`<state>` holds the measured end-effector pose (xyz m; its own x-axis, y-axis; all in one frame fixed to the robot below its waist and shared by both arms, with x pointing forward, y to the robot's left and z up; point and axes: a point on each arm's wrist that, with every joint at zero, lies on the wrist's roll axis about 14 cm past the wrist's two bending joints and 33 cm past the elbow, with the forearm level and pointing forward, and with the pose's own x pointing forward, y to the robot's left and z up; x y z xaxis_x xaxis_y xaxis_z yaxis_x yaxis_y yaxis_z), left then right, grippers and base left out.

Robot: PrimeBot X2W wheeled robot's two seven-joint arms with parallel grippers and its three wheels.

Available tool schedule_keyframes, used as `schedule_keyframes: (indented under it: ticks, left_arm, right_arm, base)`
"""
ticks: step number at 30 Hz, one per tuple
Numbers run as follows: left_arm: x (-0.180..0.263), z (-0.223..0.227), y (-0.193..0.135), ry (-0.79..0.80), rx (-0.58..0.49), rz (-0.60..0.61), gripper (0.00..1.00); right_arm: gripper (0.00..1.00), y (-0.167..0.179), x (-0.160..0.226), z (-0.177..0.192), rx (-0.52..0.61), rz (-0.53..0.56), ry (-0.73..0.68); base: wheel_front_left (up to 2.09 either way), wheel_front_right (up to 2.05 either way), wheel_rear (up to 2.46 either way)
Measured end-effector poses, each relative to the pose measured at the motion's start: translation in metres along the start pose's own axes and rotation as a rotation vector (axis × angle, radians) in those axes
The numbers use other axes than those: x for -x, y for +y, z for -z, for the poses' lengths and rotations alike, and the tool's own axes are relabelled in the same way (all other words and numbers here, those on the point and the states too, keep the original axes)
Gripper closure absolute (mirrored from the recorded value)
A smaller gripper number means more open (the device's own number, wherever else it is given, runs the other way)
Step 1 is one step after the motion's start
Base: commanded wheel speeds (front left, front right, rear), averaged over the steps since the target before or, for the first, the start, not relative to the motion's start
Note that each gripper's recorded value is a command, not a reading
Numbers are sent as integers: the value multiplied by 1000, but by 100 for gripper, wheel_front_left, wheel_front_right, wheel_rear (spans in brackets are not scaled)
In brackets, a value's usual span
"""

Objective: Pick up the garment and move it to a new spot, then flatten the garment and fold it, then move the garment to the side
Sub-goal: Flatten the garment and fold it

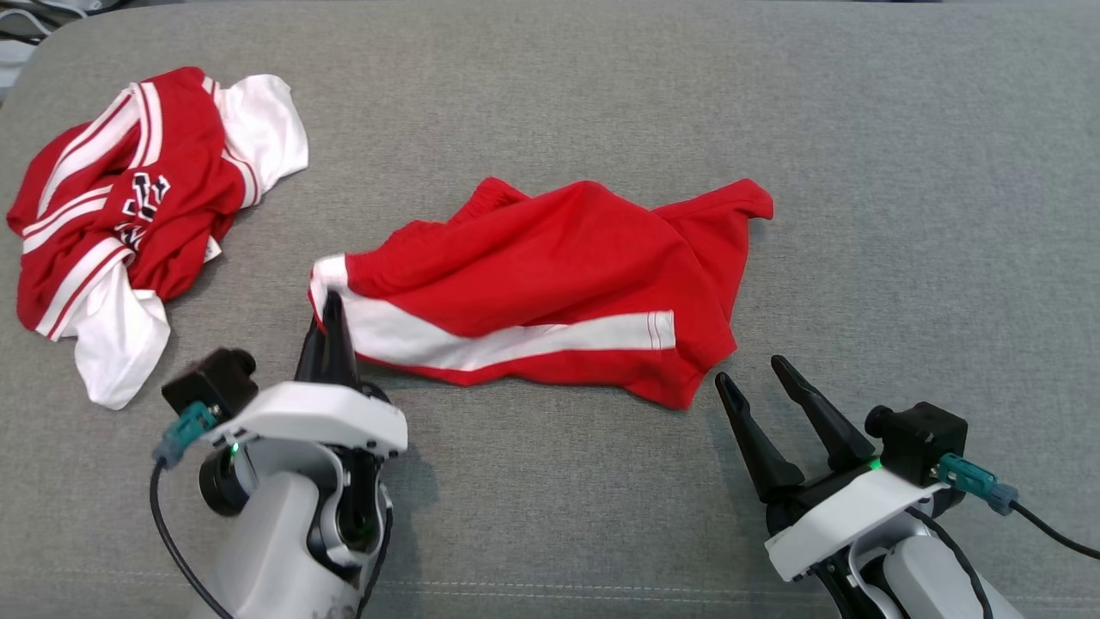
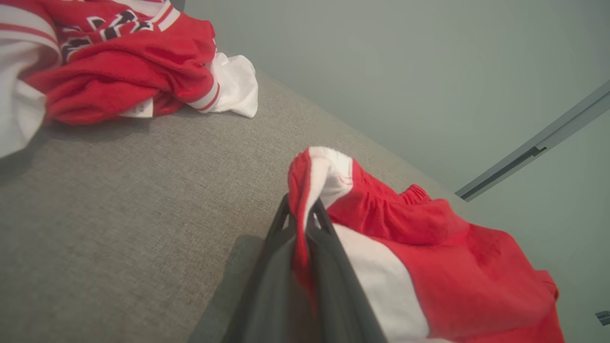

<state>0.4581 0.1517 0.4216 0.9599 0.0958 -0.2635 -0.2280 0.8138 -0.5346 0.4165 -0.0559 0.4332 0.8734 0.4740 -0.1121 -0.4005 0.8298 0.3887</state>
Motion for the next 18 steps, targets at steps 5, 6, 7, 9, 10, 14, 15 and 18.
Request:
schedule_keyframes:
  ticks: [5, 6, 7, 9, 10, 14, 15, 18]
  left_arm:
    - [17, 4, 13, 0, -75, -13, 0]
    - [19, 3, 13, -4, -84, -11, 0]
    - [21, 1, 12, -11, -97, -6, 0]
    - [23, -3, 11, -25, -114, 0, 0]
    - [24, -4, 11, -30, -116, 1, 0]
    - [27, -10, 12, -49, -131, 4, 0]
    - [28, -11, 12, -51, -133, 4, 0]
    - [30, -10, 11, -50, -135, 8, 0]
  right_arm:
    - [0, 14, -5, 3, -20, -43, 9]
    - [0, 19, -6, 3, -20, -57, 14]
    - [0, 23, -8, 4, -15, -73, 19]
    - [0, 34, -12, 7, -18, -107, 30]
    - [0, 39, -13, 9, -19, -126, 40]
    - [0, 53, -15, 22, -1, -181, 91]
    - [0, 54, -15, 23, -6, -183, 96]
    - [0, 53, -15, 25, -3, -187, 105]
  base:
    - [0, 0, 0]
    - [0, 0, 0]
    - [0, 0, 0]
    - [0, 0, 0]
    - [0, 0, 0]
    - [0, 0, 0]
    - [0, 0, 0]
    - [0, 0, 0]
